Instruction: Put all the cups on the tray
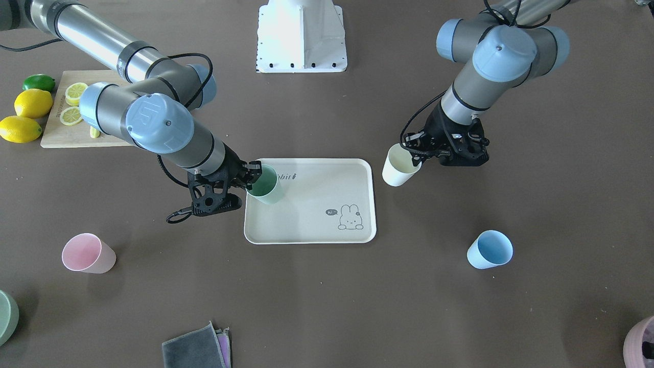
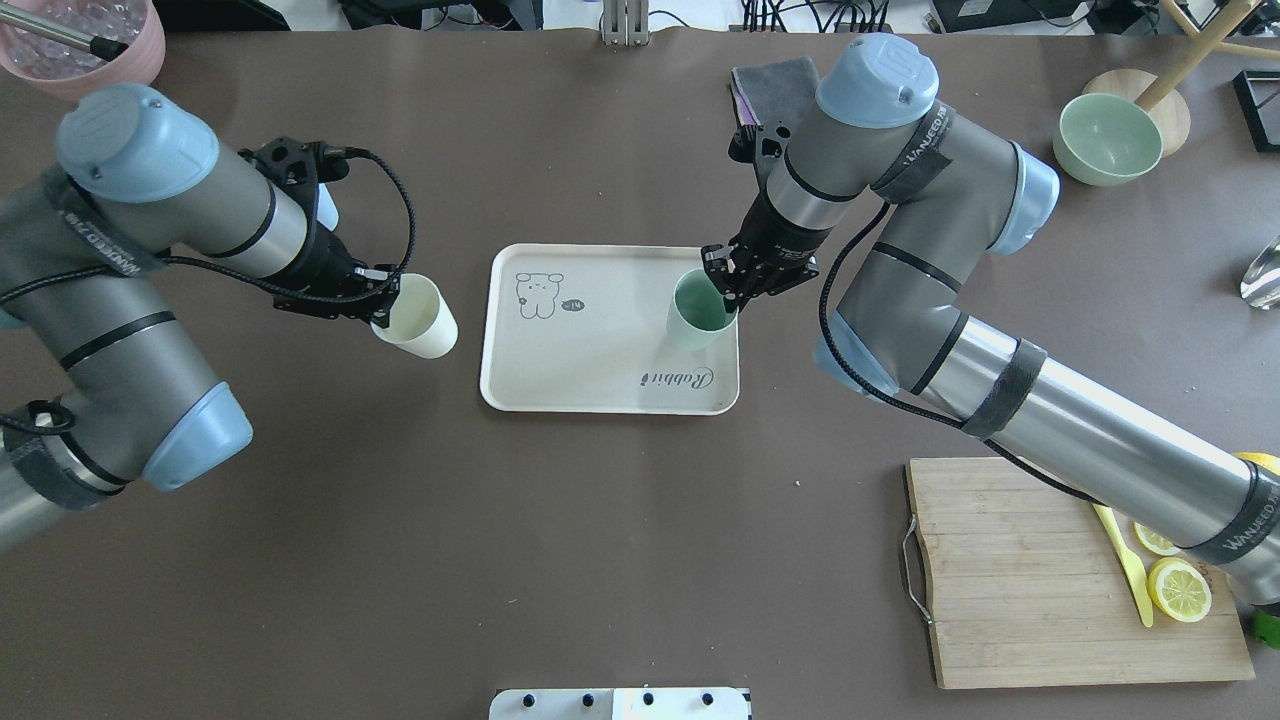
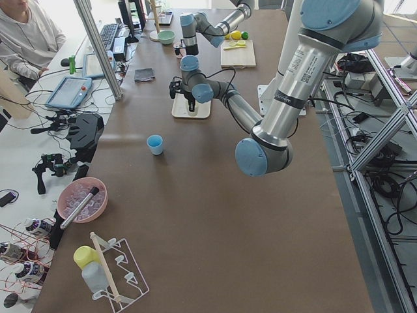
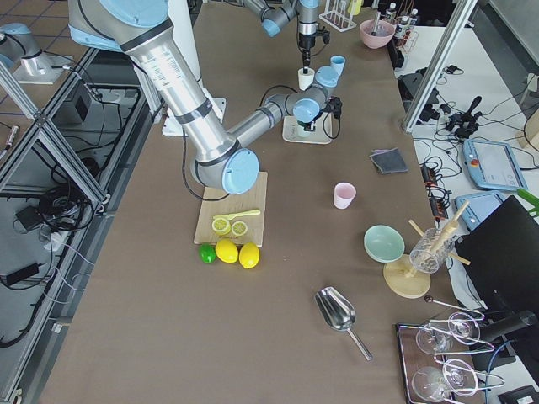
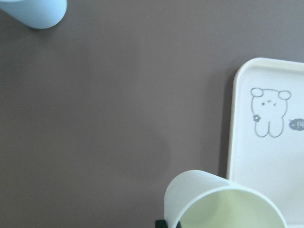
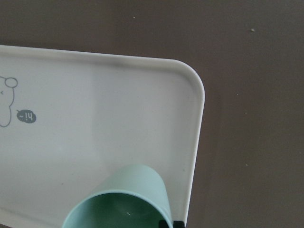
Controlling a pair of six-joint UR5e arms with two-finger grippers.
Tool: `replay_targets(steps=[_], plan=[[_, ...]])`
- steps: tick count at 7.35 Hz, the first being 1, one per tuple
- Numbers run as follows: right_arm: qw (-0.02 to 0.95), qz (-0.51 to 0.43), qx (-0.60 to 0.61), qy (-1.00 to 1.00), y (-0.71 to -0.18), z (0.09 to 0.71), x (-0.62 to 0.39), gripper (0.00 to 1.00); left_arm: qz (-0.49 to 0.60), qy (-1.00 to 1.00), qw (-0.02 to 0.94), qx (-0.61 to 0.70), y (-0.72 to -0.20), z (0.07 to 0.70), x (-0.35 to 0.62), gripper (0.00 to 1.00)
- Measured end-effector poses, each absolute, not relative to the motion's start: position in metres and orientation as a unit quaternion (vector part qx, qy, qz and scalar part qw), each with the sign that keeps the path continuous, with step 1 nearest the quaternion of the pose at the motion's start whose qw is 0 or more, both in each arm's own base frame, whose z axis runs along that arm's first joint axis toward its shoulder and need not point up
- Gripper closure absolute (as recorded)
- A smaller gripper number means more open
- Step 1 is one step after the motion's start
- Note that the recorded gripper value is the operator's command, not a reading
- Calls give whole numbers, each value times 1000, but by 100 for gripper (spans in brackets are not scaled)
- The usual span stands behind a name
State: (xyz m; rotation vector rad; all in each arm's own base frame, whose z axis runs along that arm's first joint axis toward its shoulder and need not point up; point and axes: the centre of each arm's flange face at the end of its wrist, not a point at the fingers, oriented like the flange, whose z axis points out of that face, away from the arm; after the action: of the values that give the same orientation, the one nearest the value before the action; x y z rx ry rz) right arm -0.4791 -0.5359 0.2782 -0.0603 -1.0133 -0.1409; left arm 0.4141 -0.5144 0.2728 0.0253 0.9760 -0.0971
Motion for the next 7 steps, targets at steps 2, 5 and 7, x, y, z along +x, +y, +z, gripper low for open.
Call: replay_targets(steps=[2,5,7], plan=[[871,-68,-24,-486,-528,278,-474,0,-58,469,881,4,-516,254,444,100],[873,-33,-10,-487,-554,287,-395,0,-71,462,884,3,-497,238,491,3],[885,-26,21,-465,-592,327,-332,1,-77,455,887,11,-494,237,503,3]])
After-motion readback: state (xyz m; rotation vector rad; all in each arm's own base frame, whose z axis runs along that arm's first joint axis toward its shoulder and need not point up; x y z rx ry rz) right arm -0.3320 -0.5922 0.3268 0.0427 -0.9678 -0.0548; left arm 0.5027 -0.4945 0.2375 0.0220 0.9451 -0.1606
